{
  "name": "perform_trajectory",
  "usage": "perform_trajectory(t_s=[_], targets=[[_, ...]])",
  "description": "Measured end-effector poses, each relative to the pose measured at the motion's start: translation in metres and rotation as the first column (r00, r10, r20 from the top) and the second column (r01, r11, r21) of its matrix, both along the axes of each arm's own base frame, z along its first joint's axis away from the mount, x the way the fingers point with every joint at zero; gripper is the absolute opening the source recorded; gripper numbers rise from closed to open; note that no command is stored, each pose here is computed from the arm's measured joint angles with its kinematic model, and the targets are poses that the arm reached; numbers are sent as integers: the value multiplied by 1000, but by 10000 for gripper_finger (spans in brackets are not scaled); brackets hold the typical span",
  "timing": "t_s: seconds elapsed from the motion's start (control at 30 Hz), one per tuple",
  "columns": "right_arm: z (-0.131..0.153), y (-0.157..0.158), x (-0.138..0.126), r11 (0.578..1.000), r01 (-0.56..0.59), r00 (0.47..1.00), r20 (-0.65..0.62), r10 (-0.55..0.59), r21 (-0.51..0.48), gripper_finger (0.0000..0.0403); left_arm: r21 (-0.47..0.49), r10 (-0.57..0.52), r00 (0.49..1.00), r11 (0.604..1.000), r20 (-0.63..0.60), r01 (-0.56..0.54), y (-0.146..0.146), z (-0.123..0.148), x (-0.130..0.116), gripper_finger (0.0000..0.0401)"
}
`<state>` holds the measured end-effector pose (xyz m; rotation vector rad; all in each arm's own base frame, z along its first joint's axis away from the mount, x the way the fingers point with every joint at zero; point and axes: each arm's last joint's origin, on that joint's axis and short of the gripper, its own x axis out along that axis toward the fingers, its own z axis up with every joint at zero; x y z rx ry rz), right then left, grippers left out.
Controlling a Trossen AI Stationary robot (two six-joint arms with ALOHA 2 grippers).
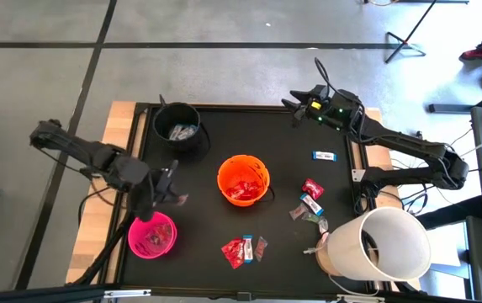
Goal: Sort candy
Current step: Put the transparent candy into the pink bucket
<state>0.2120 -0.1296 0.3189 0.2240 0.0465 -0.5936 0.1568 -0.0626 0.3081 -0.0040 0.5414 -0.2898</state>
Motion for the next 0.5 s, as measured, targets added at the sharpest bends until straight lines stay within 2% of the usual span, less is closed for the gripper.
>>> perform_trajectory(t_s=[0.17, 0.27, 0.33, 0.5], targets=[[-1, 0, 0, 1000, 0, 1000, -12, 0, 7, 246, -65, 11, 972, 998, -233, -26, -7, 9, -23, 9], [-2, 0, 0, 1000, 0, 1000, -15, 0, 9, 246, -113, 55, 921, 988, -386, -106, -9, 8, -32, 9], [-2, 0, 0, 1000, 0, 1000, -14, 0, 9, 246, -164, 43, 881, 977, -471, -135, -13, 6, -36, 9], [-2, 0, 0, 1000, 0, 1000, -14, 0, 9, 246, -222, -1, 808, 962, -590, -161, -29, -2, -33, 9]])
